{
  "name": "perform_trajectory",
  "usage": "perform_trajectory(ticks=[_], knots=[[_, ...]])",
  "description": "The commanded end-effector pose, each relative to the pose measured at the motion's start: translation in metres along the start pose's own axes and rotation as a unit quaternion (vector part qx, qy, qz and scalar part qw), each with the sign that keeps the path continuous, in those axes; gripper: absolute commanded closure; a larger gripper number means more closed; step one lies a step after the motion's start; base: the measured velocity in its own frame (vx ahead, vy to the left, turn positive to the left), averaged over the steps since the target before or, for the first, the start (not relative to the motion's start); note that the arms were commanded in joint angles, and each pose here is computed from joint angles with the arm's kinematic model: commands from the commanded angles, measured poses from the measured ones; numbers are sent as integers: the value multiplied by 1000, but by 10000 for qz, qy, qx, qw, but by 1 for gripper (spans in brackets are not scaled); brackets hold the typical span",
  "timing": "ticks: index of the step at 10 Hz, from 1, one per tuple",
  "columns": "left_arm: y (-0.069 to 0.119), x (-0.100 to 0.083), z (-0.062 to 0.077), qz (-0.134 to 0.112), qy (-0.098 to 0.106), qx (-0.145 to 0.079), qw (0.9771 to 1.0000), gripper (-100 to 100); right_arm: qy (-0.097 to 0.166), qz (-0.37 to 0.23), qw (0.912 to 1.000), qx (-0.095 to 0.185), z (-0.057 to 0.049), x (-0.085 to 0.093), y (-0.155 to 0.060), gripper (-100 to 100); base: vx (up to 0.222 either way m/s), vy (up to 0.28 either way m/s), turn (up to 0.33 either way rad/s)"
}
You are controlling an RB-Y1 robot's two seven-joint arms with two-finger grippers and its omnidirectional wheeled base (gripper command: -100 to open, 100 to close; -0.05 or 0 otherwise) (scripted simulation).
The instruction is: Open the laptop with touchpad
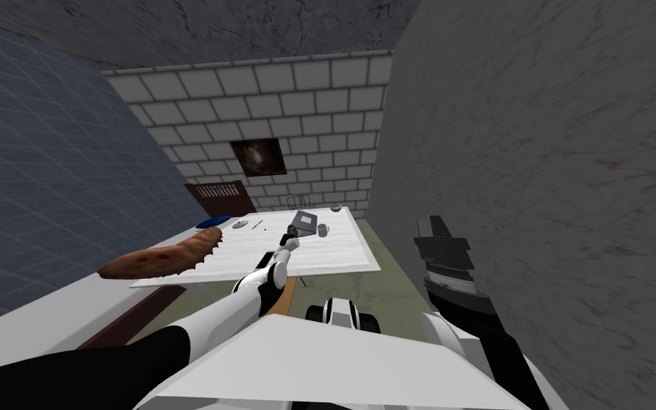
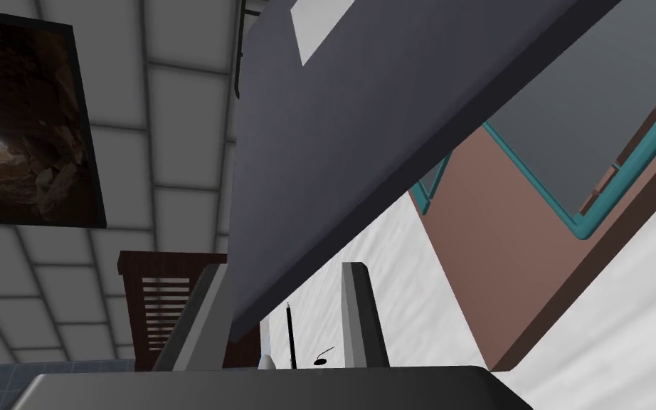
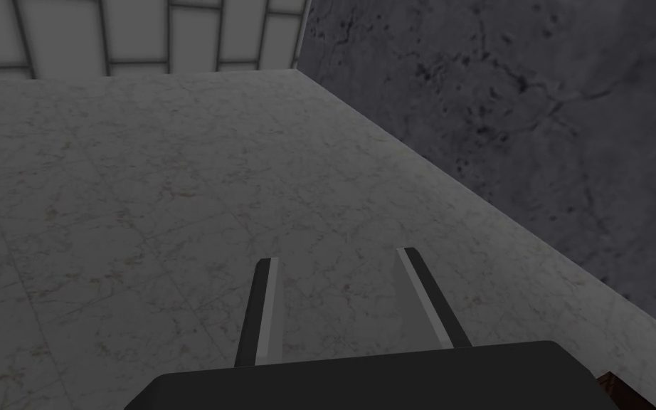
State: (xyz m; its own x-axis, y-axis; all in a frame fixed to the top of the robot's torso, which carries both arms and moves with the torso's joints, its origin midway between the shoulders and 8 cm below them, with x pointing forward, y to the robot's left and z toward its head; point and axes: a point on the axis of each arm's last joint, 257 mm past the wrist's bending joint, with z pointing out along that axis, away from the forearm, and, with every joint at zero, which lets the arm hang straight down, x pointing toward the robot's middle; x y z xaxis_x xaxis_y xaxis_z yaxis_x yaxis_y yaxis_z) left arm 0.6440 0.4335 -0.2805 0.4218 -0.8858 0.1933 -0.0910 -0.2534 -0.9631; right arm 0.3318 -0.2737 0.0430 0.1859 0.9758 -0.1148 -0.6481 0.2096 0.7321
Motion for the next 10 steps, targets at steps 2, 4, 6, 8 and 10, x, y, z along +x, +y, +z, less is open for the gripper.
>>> perform_trajectory(ticks=[2,4,6,8,10], knots=[[-17,-3,8,-216,116,39,9997,-100,0,0,10000,0,0,0,0,0,21,-64,108],[-25,1,11,-182,228,45,9996,-100,0,1,10000,-1,0,0,0,0,12,-82,51],[-33,2,15,-178,300,44,9994,-100,0,0,10000,0,0,0,0,0,13,-50,55],[-39,2,18,-166,368,35,9992,-100,0,0,10000,0,0,0,0,0,19,-50,67],[-45,1,20,-156,422,19,9990,-100,0,0,10000,0,0,0,0,0,13,-59,52]])
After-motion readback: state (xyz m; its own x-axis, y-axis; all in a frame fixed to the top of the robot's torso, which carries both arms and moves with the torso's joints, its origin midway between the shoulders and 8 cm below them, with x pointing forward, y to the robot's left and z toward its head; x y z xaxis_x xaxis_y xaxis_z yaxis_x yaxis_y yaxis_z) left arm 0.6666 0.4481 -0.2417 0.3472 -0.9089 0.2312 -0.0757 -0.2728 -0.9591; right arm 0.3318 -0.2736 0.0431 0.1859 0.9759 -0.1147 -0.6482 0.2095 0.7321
